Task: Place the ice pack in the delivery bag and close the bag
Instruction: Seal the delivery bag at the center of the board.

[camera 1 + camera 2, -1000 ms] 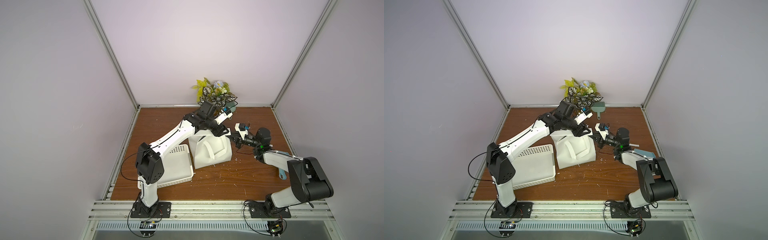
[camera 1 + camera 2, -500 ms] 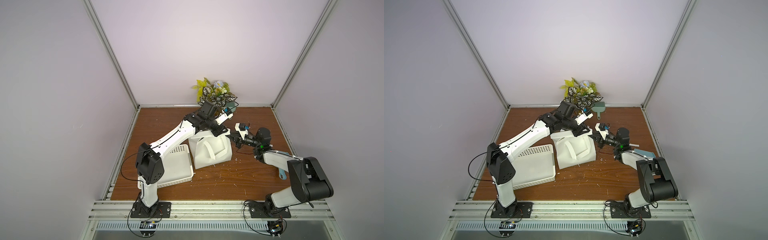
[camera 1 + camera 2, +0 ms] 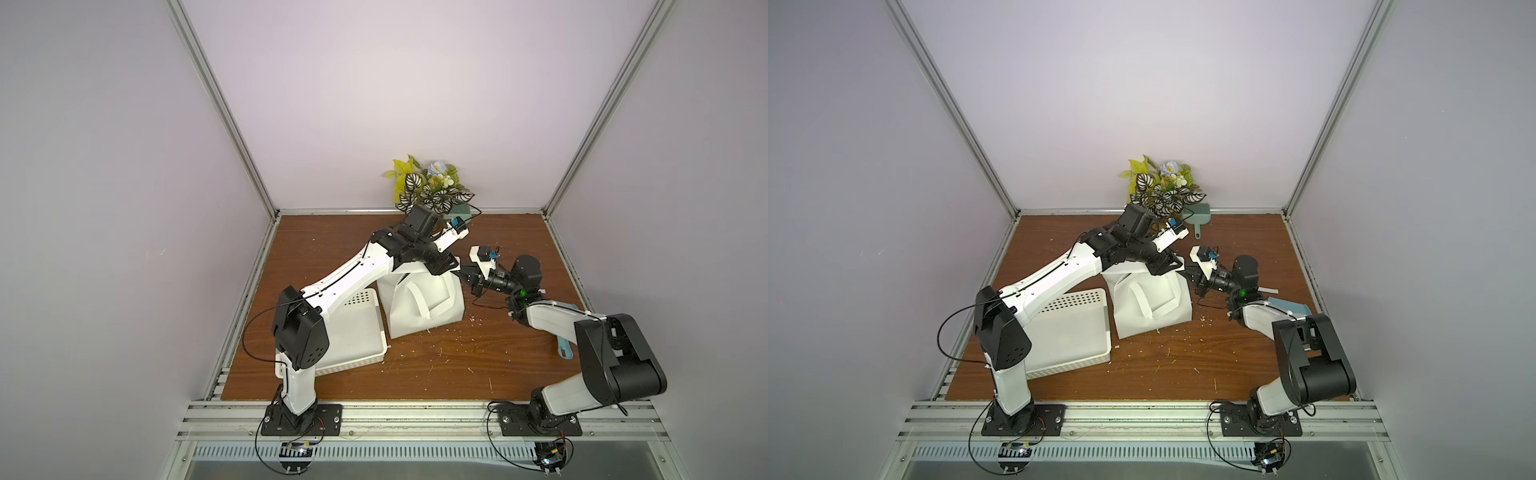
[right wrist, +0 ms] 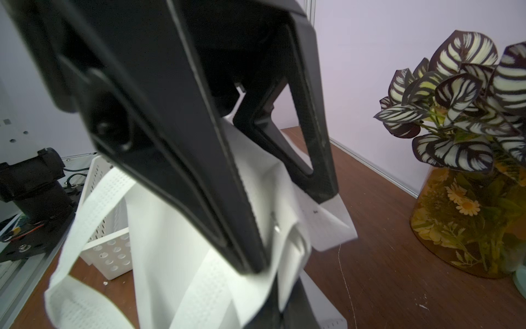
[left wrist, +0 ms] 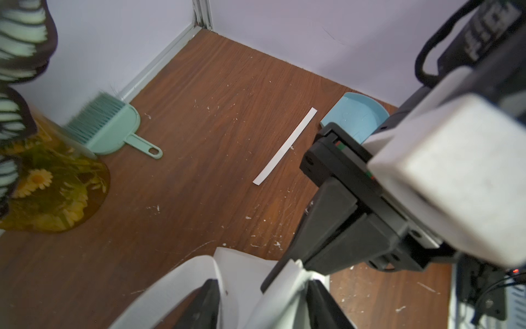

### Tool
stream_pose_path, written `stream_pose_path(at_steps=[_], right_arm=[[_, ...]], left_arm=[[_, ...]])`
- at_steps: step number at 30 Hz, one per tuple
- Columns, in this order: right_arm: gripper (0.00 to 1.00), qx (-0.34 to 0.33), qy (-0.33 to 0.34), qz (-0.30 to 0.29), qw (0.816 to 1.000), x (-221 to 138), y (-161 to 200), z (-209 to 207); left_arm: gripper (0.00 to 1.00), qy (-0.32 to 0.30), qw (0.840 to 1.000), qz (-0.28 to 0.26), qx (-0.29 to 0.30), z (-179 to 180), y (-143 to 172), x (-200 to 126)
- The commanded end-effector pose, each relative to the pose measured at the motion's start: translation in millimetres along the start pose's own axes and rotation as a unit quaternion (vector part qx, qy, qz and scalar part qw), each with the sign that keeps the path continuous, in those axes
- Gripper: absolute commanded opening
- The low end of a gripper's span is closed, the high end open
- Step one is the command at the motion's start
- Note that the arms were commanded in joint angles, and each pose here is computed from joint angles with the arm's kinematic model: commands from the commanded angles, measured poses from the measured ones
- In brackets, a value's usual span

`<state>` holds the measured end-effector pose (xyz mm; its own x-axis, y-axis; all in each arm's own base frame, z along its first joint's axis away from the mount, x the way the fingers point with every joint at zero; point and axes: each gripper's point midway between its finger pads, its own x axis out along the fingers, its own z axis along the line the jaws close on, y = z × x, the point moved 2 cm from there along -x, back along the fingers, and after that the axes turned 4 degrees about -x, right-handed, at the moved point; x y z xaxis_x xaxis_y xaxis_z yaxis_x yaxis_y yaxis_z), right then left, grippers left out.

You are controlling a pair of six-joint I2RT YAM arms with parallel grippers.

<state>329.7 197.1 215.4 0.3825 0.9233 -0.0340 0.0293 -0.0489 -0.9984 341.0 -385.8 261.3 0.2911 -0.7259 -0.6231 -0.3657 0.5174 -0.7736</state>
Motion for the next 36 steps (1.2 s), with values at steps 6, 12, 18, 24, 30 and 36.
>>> stream_pose_path(at_steps=[6, 12, 18, 24, 30, 36], right_arm=[[0.00, -0.024, 0.003, -0.020, 1.000, 3, -19, -7], [0.00, -0.025, 0.003, -0.020, 0.999, 3, -20, -6], [0.00, -0.025, 0.003, -0.022, 0.999, 3, -21, -6], [0.00, -0.026, 0.001, -0.022, 0.999, 3, -22, -5], [0.00, -0.023, -0.001, -0.023, 0.999, 3, -22, -3], [0.00, -0.024, -0.002, -0.023, 0.999, 2, -22, -2]], left_arm=[[0.57, -0.009, 1.000, 0.019, 0.017, -9, 17, -10], [0.50, -0.017, 0.999, 0.018, 0.024, -8, 17, -13], [0.42, -0.010, 1.000, 0.011, 0.021, -9, 9, -9], [0.50, -0.015, 0.999, 0.015, 0.029, -12, 10, -4], [0.26, -0.035, 0.999, 0.012, 0.026, -8, 3, 4], [0.22, -0.039, 0.999, 0.010, 0.018, -5, 0, 8]])
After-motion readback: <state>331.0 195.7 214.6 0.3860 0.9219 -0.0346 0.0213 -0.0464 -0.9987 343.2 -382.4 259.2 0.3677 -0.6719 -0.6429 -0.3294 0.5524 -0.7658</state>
